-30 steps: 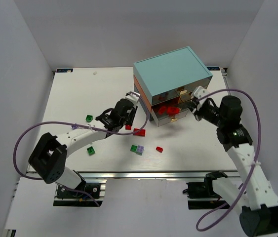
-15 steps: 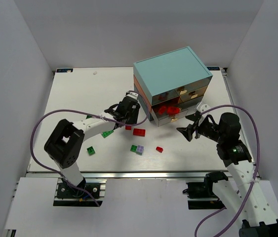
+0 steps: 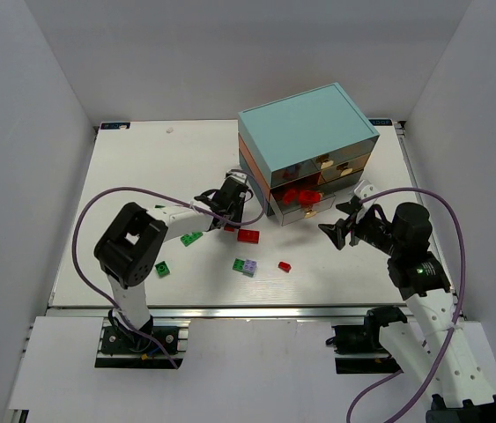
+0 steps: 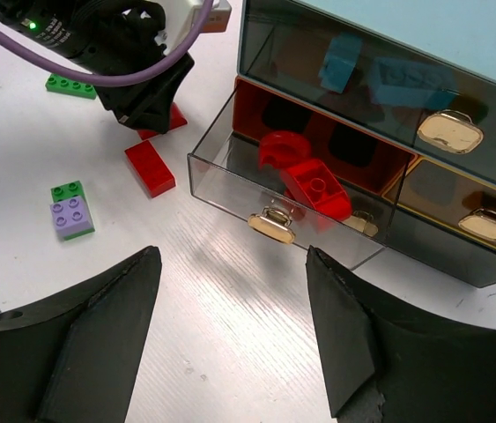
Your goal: Sort the legos into containers by color
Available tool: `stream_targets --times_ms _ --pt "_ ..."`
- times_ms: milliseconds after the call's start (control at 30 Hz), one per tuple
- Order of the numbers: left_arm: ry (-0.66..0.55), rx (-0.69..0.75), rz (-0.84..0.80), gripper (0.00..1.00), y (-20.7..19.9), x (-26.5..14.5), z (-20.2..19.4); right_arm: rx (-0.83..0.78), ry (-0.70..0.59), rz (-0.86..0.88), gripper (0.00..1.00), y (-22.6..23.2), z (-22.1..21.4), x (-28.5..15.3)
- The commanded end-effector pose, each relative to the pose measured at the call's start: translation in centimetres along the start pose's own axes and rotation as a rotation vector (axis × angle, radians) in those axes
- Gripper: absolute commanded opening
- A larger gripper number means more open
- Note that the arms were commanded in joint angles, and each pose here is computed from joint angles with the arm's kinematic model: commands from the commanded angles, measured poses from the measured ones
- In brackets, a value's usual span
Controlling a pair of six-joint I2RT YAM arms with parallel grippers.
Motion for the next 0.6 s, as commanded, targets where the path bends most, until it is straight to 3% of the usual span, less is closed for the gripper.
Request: stream_targets --times_ms 0,133,233,300,333,367,433,467,567 --pt "-0.058 -0.033 -0.037 0.38 -1.1 -0.6 2.3 -0.012 -0.031 -0.039 0.72 -0.7 0.7 -0.1" --pt "-0.071 -0.032 -0.021 0.16 -0.7 -1.3 2.5 -0.008 -0.031 -0.032 0.7 -0.6 0.6 0.0" --pt "-0.132 -0.018 -0.063 0.07 -0.8 -4.2 3.7 -0.01 -0.036 -0.022 0.64 -0.4 0.7 0.0" --pt "-0.221 0.046 -0.149 0.02 -1.6 -8.1 5.5 -0.01 -0.037 -0.023 0.5 -0.5 0.7 0.0" --pt "-0.191 0.086 -0.262 0.01 -2.7 -9.2 4.9 -0.01 -0.041 -0.018 0.43 -0.4 0.8 0.0" --pt "-0.205 0.148 -0.317 0.0 -3.0 -10.4 5.1 -0.01 -0.041 -0.015 0.24 -0.3 0.7 0.1" --pt "-0.238 0.224 -0.437 0.0 -3.8 -13.4 5.0 -0.008 -0.037 -0.016 0.06 -0.4 0.6 0.1" --pt "-0.23 0.291 -0.54 0.0 -4.8 -14.7 4.4 -0.009 -0.037 -0.016 0.0 -0.4 0.6 0.2" --pt "-0.266 0.354 -0.669 0.0 -6.0 -17.7 4.0 -0.008 -0.024 -0.025 0.0 -0.6 0.3 0.3"
Point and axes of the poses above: each gripper's point midway between its finger pads, its own x axis out along the fingers, its own y axis along the line the jaws close on, z = x × y, the point moved 4 cm from there along -x, back along the fingers, and after that the axes turned 11 degrees about -x, right-handed, at the moved point
